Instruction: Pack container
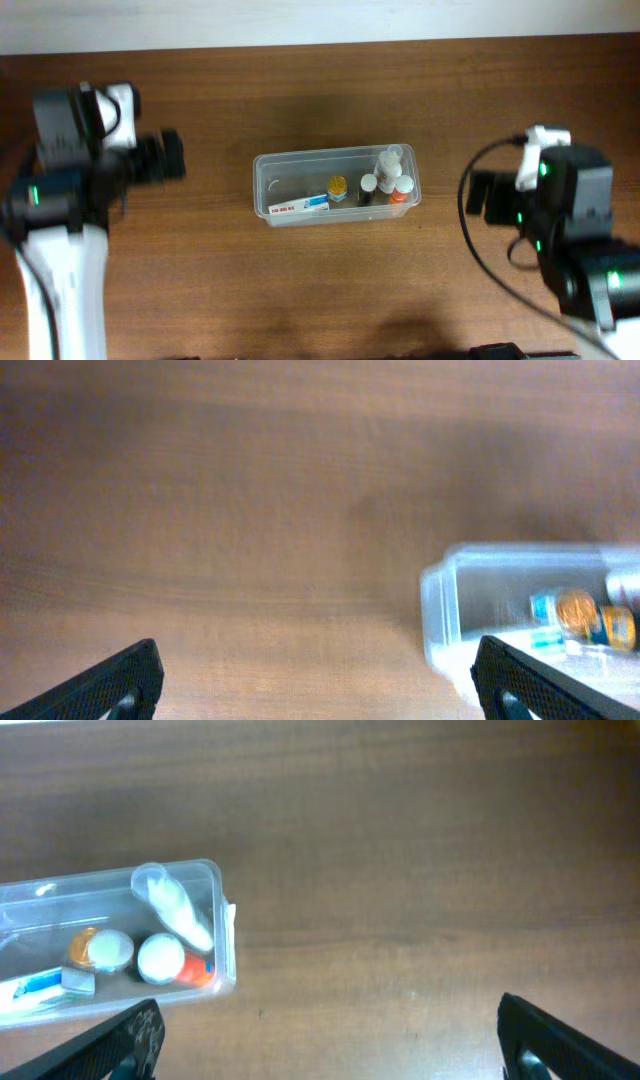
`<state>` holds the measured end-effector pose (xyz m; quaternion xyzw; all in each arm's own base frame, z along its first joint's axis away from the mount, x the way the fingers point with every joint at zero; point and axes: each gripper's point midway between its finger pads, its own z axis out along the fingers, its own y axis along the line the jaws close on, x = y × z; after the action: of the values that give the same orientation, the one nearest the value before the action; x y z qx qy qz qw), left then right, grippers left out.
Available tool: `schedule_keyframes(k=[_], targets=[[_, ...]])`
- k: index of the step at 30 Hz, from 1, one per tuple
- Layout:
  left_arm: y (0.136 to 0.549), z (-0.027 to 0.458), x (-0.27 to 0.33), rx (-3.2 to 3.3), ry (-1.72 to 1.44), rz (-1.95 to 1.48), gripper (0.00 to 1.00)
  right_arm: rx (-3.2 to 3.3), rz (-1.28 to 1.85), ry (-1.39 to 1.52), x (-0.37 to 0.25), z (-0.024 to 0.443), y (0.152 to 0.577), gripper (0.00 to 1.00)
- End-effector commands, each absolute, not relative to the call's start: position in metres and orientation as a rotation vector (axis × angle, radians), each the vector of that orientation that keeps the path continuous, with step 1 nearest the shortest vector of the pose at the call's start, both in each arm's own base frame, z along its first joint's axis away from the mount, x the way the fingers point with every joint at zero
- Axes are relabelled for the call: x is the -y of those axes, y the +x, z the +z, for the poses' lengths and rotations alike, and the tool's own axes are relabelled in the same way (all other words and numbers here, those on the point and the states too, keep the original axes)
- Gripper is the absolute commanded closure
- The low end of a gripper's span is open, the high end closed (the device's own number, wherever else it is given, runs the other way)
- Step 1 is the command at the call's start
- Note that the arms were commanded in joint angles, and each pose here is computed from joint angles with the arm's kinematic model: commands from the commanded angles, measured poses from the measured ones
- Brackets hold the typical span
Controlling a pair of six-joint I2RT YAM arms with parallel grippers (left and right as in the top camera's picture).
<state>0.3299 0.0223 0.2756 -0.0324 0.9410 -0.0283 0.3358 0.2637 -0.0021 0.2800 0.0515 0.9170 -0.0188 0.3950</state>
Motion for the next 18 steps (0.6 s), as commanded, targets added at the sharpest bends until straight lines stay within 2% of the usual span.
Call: schedule_keyframes(k=[1,8,13,18], targets=[[0.285,0.275,-0.007,-2.372,0.004,-0.107,0.01,-2.288,-0.021,0.203,0.006,0.273,0.23,0.02],[0.209,0.265,0.002,-2.204,0.019,-0.075,0.01,-2.232,-0.011,0.203,0.01,0.26,0.178,0.02],[0.182,0.276,0.005,-2.087,0.031,-0.056,0.01,-2.209,-0.007,0.203,0.012,0.261,0.159,0.02],[0.176,0.277,0.006,-2.073,0.033,-0.054,0.01,-2.214,-0.007,0.203,0.012,0.26,0.158,0.02]])
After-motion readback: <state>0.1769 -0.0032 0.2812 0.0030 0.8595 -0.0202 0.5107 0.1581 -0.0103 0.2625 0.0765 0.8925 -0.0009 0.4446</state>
